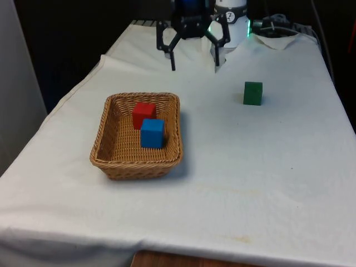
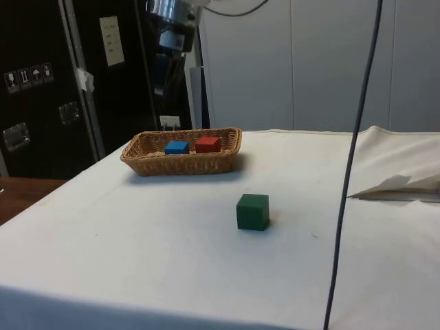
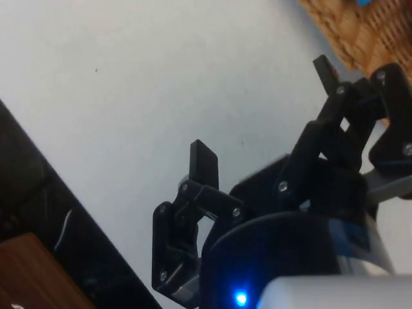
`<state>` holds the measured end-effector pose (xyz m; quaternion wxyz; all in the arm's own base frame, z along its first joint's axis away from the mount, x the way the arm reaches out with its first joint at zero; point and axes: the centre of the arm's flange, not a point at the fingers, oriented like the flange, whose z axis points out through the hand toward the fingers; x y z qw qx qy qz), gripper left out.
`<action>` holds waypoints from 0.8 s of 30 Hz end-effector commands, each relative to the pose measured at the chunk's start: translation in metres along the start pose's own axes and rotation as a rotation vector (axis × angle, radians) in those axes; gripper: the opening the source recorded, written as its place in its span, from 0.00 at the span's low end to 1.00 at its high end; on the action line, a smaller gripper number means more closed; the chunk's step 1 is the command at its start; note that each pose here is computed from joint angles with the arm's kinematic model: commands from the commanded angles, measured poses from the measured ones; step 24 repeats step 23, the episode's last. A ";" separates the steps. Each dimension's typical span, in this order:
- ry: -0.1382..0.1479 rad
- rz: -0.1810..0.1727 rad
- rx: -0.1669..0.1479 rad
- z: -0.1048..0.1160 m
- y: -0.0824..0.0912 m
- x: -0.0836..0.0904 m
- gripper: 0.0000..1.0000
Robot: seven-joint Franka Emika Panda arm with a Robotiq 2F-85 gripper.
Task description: Pick up exactly two blocks and place them into the basket.
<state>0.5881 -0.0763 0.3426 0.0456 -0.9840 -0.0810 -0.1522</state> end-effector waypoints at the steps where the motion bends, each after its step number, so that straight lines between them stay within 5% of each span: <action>1: 0.004 -0.001 -0.012 -0.004 -0.005 -0.001 1.00; 14: 0.036 -0.030 0.024 -0.037 -0.040 0.002 1.00; 16: 0.044 -0.033 0.010 -0.042 -0.046 0.001 1.00; 24: 0.061 -0.044 0.031 -0.054 -0.054 0.000 1.00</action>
